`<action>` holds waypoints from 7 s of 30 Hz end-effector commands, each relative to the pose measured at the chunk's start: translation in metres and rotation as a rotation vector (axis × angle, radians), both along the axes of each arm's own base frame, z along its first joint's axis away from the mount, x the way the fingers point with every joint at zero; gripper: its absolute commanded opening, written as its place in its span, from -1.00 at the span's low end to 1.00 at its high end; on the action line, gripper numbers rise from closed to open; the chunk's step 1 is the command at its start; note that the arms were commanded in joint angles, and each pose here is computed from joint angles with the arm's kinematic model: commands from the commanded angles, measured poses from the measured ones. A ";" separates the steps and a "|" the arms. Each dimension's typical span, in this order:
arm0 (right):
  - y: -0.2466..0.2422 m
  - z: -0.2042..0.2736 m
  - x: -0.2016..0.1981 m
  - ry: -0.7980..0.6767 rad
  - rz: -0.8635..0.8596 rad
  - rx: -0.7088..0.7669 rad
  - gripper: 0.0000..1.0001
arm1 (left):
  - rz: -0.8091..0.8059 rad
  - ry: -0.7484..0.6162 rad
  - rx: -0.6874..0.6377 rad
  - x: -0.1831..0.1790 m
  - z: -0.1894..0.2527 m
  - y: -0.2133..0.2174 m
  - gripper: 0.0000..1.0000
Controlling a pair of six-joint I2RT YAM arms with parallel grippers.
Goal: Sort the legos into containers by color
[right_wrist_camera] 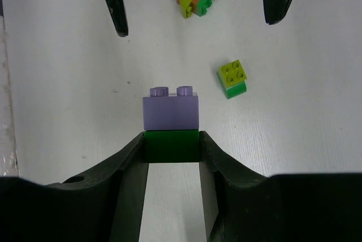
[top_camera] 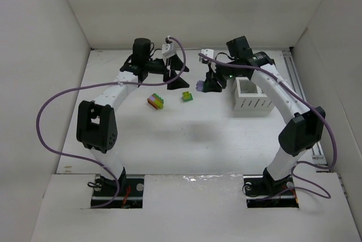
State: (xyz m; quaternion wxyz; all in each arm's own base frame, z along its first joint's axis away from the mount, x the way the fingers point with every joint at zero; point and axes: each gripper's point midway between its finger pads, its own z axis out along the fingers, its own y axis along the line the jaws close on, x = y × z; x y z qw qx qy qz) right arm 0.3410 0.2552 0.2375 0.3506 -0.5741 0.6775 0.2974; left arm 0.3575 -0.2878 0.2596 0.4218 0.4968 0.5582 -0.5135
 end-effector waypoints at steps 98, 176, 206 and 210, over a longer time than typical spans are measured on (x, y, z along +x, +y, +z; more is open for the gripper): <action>-0.182 -0.030 0.187 0.055 -1.106 0.098 -1.00 | 0.590 -0.010 -0.053 0.128 0.049 -0.003 -1.00; -0.270 0.118 -0.071 -0.270 -1.515 0.626 0.58 | 0.108 -0.003 -0.142 0.032 -0.014 -0.268 0.04; -0.007 0.005 0.020 -0.259 -0.061 0.066 0.48 | 0.768 0.045 -0.128 0.095 0.072 0.081 0.37; 0.038 -0.047 0.054 -0.263 0.160 -0.084 0.51 | 0.828 0.024 -0.056 0.093 0.052 0.106 0.42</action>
